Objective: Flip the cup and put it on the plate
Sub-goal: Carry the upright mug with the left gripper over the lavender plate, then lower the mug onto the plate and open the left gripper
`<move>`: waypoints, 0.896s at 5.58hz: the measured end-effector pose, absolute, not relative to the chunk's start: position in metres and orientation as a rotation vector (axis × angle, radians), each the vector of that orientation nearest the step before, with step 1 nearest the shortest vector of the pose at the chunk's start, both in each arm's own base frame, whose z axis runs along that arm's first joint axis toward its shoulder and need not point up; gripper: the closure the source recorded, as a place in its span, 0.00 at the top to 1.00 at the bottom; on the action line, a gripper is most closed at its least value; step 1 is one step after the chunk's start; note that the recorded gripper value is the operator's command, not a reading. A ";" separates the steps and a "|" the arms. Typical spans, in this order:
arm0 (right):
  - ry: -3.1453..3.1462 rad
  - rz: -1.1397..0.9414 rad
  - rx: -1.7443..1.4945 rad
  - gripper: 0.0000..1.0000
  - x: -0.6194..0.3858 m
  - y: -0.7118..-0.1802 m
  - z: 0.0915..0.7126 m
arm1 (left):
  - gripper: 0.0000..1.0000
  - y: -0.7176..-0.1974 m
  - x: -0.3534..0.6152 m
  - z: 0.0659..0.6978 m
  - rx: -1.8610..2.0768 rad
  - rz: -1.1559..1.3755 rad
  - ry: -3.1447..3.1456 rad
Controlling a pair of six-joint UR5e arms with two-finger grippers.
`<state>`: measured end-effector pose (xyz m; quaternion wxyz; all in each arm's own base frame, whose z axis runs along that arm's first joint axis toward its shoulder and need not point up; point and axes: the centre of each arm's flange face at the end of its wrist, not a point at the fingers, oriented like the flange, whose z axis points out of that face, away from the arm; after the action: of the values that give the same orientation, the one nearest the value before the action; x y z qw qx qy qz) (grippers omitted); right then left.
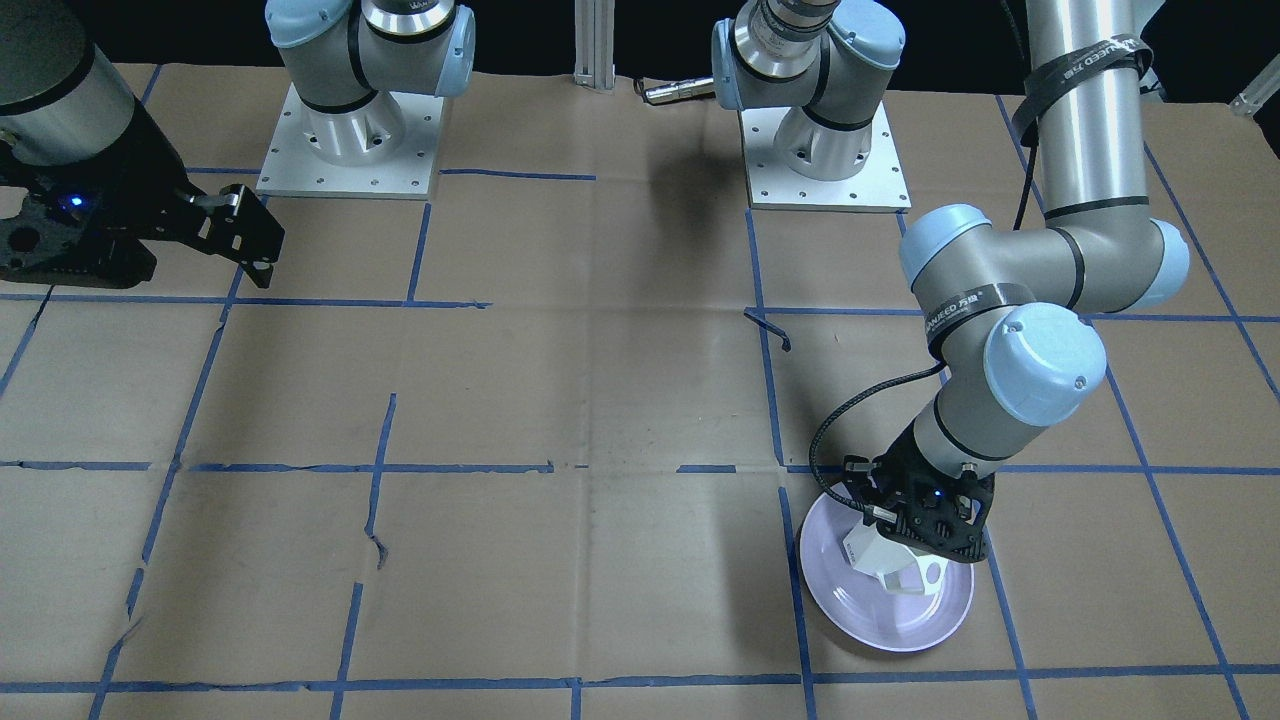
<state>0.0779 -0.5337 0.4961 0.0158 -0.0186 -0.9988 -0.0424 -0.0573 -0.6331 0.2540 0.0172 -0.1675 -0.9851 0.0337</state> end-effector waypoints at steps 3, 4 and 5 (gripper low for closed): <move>-3.107 -0.132 -0.058 1.00 0.078 -0.534 0.496 | 0.96 -0.633 -0.055 0.250 -0.531 0.099 -3.053; -3.107 -0.132 -0.058 1.00 0.078 -0.534 0.496 | 0.98 -0.632 -0.057 0.253 -0.530 0.104 -3.053; -3.107 -0.132 -0.058 1.00 0.078 -0.534 0.496 | 0.98 -0.631 -0.061 0.263 -0.516 0.112 -3.056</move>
<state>0.0778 -0.5337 0.4961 0.0158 -0.0186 -0.9988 -0.0425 -0.0606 -0.6310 0.2632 0.0202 -0.1665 -0.9852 0.0360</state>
